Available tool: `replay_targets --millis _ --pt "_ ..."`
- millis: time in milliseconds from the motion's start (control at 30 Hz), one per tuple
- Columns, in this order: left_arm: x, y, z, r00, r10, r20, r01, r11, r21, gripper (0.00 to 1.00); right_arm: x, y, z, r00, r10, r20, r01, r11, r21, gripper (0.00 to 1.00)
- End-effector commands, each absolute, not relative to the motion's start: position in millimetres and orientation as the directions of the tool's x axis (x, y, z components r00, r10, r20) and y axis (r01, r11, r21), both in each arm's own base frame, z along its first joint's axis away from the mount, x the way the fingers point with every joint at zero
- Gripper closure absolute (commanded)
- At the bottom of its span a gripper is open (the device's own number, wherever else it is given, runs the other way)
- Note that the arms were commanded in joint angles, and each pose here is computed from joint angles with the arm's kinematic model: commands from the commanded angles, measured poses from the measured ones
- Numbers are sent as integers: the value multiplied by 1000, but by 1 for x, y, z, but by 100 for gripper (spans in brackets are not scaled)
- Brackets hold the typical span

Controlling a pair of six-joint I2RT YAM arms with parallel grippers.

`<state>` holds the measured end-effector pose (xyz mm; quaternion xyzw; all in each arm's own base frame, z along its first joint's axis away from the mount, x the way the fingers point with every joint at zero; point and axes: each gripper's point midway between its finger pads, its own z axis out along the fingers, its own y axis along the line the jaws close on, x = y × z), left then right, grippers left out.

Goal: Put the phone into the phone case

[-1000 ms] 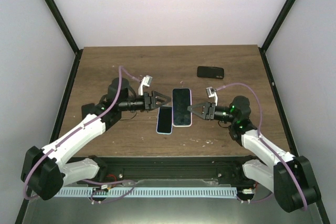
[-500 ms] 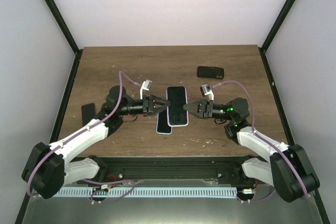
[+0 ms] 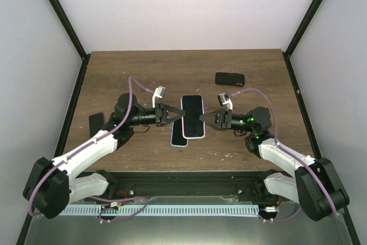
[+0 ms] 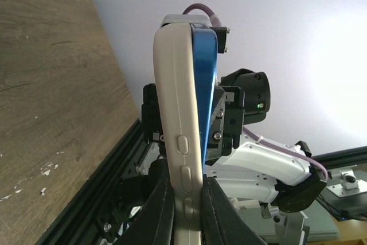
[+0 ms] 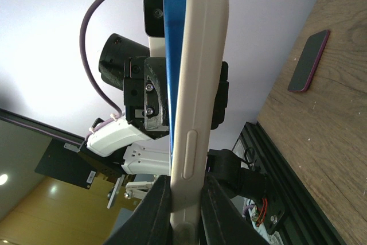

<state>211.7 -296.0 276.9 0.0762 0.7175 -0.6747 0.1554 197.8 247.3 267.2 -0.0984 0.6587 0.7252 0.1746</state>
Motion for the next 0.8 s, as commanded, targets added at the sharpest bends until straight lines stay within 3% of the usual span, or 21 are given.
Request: replay_targets --millis 0,133,233,600,767 --pt "212 -294 287 -924 -95 -371 360 113 -926 98 194 249 299 -866 141 -480 -495 -109 862 89" --pt "210 -292 291 -920 -99 -380 369 114 -923 69 198 248 306 -854 173 -491 -512 -104 853 90" --pt "212 -291 293 -914 -106 -392 379 128 -917 58 198 251 306 -844 138 -519 -533 -91 841 90" --pt "214 -286 321 -874 -173 -453 443 96 -891 50 179 251 291 -818 36 -574 -575 -88 814 90" --pt "221 -289 319 -878 -170 -447 431 123 -894 54 174 249 287 -818 28 -574 -574 -91 814 90"
